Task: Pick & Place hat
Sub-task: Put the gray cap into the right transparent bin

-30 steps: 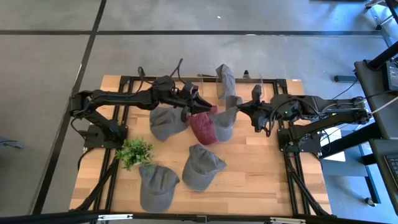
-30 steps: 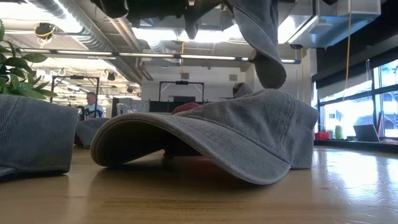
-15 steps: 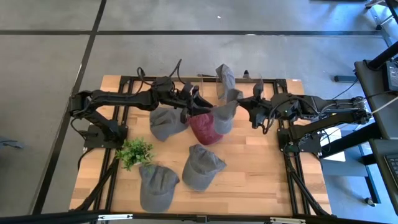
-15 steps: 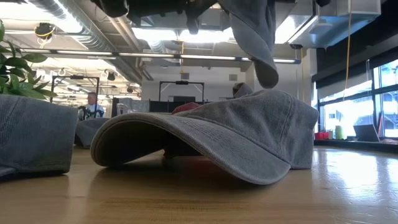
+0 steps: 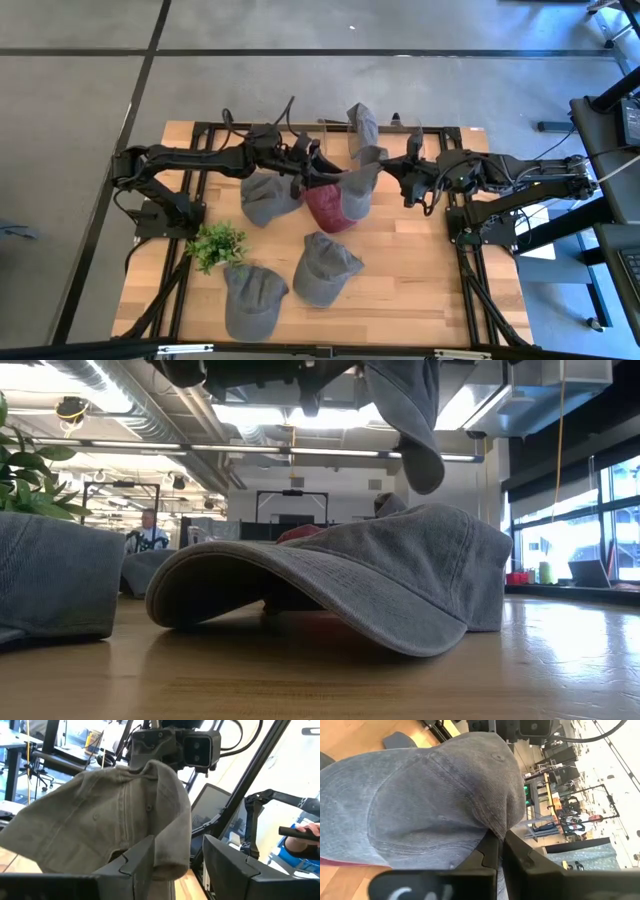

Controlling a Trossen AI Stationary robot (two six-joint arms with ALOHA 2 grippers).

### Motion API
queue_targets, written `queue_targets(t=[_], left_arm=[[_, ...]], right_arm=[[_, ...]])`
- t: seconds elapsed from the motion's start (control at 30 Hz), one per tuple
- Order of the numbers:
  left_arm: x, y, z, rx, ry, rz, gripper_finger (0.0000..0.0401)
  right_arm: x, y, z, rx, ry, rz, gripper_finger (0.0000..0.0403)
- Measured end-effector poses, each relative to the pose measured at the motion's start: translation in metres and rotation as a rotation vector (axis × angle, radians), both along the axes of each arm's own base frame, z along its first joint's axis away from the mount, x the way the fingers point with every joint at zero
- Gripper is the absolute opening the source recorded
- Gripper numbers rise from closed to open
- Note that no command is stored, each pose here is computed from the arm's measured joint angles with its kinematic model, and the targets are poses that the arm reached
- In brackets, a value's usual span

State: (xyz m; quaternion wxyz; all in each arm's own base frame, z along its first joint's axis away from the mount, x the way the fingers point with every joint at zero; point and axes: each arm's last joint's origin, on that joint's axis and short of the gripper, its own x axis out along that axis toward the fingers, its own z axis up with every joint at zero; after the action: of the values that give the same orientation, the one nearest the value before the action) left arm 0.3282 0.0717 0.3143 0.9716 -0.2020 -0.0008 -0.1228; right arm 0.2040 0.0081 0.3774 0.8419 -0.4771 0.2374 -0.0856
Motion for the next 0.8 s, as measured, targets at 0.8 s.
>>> queue_targets(t=[0.8], left_arm=[[0.001,-0.002,-0.001,0.005,0.008,-0.007,0.0009]], right_arm=[[0.014,0.001,-0.009,-0.005,0.045,-0.001,0.0019]])
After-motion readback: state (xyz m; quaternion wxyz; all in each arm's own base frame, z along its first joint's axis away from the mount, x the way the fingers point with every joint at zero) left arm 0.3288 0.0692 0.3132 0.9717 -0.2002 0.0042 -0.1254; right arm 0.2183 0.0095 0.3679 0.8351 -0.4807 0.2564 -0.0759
